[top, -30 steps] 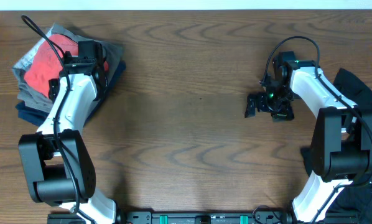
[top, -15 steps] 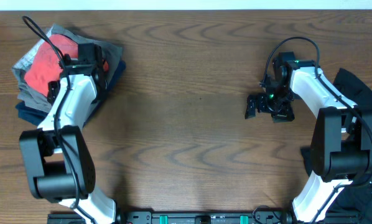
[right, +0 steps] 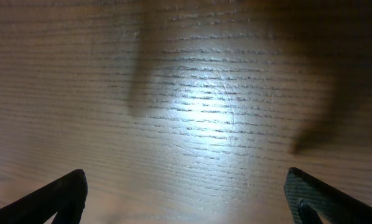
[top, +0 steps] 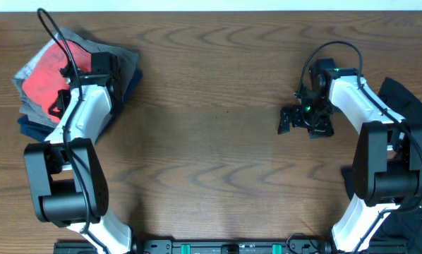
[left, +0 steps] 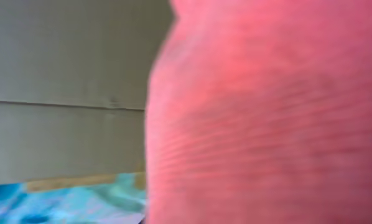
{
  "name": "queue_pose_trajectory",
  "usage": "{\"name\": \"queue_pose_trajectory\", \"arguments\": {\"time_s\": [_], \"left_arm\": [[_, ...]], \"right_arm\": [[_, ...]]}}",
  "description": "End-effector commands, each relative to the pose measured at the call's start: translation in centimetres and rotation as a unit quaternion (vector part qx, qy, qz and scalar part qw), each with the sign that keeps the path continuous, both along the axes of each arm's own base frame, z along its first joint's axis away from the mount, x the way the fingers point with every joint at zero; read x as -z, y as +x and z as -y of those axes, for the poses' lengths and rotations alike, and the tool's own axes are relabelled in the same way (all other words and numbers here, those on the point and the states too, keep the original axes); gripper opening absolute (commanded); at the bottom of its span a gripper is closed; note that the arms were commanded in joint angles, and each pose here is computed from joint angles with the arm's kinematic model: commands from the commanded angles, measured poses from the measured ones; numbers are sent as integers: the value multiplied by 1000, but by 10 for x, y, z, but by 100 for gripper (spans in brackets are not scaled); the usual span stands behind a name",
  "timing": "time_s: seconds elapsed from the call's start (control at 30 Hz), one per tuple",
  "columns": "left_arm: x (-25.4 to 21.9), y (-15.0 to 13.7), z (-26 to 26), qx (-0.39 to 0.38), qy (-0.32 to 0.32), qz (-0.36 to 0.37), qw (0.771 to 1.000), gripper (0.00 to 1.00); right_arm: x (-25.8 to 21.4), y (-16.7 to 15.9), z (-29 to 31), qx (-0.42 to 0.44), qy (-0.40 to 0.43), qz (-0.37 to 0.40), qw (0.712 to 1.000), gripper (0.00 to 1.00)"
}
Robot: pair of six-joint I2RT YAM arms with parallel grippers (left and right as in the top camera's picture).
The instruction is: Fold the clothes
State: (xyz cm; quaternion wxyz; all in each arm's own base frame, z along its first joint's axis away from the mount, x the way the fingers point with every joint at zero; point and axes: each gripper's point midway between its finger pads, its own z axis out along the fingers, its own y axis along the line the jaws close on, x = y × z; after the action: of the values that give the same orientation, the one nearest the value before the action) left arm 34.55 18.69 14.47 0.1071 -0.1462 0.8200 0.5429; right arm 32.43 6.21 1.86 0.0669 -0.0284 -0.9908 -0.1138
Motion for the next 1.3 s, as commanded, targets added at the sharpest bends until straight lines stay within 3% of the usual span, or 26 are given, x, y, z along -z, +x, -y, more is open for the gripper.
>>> {"name": "queue_pose_trajectory", "arguments": {"time_s": [0.0,0.27,0.37,0.53,0.63,0.7,0.77,0.93,1.1,1.27], "left_arm": [[-53,-7,-6,-20,98,22,995,6],[-57,-4,13,13,108,-12,994,9],[-55,-7,14,16,104,-31,994,25],[-54,-14,10,14,103,-55,993,31],[-54,-15,11,15,103,-59,993,59],[-60,-13,15,15,102,-31,994,73],[-70,-13,21,17,84,16,996,79],[-96,-8,27,33,-15,154,987,84],[-121,2,27,66,-130,289,946,84],[-117,2,5,48,-202,347,914,82]], "right_arm": [[-7,4,1,-5,8,16,1000,99],[-7,5,1,-5,8,19,1000,99],[-7,5,2,-3,8,18,1000,99],[-7,4,3,-6,8,17,1000,99],[-7,4,3,-6,8,16,1000,99],[-7,3,3,-6,8,15,1000,98],[-7,3,3,-6,8,16,1000,99],[-7,3,7,0,8,15,1000,99],[-7,1,8,1,7,10,1000,99],[-7,-1,9,4,7,5,1000,99]]}}
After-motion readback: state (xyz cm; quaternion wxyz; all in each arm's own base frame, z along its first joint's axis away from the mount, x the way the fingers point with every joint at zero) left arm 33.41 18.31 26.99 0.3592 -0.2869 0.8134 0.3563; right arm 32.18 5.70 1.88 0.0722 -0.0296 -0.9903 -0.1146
